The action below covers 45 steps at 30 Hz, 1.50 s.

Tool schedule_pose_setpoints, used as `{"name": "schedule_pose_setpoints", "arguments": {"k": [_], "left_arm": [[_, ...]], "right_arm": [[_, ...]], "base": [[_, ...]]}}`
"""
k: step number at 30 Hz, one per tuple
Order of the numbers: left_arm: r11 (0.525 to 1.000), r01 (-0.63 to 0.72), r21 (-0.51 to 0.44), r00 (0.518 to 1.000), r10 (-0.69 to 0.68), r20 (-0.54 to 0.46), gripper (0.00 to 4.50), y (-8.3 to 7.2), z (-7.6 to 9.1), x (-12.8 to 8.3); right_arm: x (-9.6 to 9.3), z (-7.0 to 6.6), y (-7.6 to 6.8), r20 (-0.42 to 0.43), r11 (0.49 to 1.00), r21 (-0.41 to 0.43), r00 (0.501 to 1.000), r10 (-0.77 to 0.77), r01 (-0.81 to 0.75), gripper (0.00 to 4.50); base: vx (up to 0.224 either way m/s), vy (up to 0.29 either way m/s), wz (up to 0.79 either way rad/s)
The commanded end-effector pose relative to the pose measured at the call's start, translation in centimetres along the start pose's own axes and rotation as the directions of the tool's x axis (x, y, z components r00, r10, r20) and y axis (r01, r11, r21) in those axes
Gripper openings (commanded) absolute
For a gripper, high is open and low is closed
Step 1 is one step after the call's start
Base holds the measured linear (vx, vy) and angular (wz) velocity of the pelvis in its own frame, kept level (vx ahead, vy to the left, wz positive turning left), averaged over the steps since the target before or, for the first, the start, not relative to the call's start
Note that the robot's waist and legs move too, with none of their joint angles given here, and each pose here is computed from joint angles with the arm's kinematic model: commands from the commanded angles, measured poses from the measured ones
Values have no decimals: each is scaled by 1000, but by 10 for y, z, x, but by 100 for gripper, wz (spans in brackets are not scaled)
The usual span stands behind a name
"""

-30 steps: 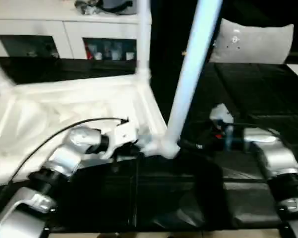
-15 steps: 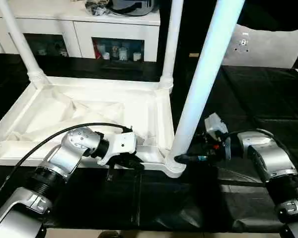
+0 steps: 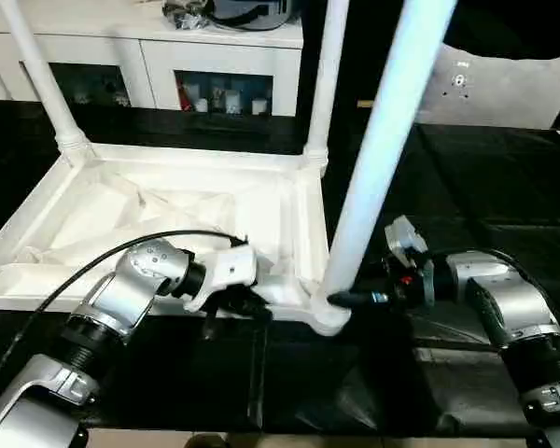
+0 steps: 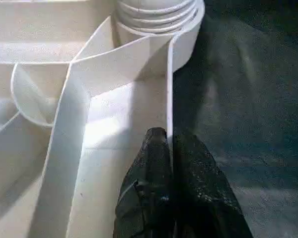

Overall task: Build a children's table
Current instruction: Rotate leg to tighten

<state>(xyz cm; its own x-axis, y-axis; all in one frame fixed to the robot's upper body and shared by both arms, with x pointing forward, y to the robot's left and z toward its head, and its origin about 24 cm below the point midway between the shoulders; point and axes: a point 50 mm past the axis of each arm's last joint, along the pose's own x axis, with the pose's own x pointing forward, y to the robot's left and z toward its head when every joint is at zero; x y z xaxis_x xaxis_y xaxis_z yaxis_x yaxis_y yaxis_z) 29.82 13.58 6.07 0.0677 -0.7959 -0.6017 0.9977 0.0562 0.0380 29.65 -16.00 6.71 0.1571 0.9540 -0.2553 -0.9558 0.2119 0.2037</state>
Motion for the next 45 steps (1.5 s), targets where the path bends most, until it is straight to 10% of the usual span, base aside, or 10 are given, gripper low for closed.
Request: {"name": "schedule_pose_setpoints", "arguments": {"k": [1,11,14,33,45], "left_arm": [[998,-60,-7,995,61,78,0,2,21,12],[938,-318,-138,943,327,55,0,15,41,35],[930,-344,-127,935,352,47,0,17,41,35],[987,-112,111,994,112,8,0,9,15,9],[969,121,214,991,-106,-80,0,-2,6,-2]], "right_arm": [[21,5,-7,22,992,45,993,-115,114,190],[65,20,-29,68,887,93,886,-459,453,190],[64,22,-30,100,880,132,877,-471,457,258],[-7,10,-17,26,973,-81,976,-215,216,431],[-14,8,-3,-70,990,-132,997,33,-42,366]], "base": [[0,0,0],[0,0,0],[0,0,0],[0,0,0],[0,0,0]]}}
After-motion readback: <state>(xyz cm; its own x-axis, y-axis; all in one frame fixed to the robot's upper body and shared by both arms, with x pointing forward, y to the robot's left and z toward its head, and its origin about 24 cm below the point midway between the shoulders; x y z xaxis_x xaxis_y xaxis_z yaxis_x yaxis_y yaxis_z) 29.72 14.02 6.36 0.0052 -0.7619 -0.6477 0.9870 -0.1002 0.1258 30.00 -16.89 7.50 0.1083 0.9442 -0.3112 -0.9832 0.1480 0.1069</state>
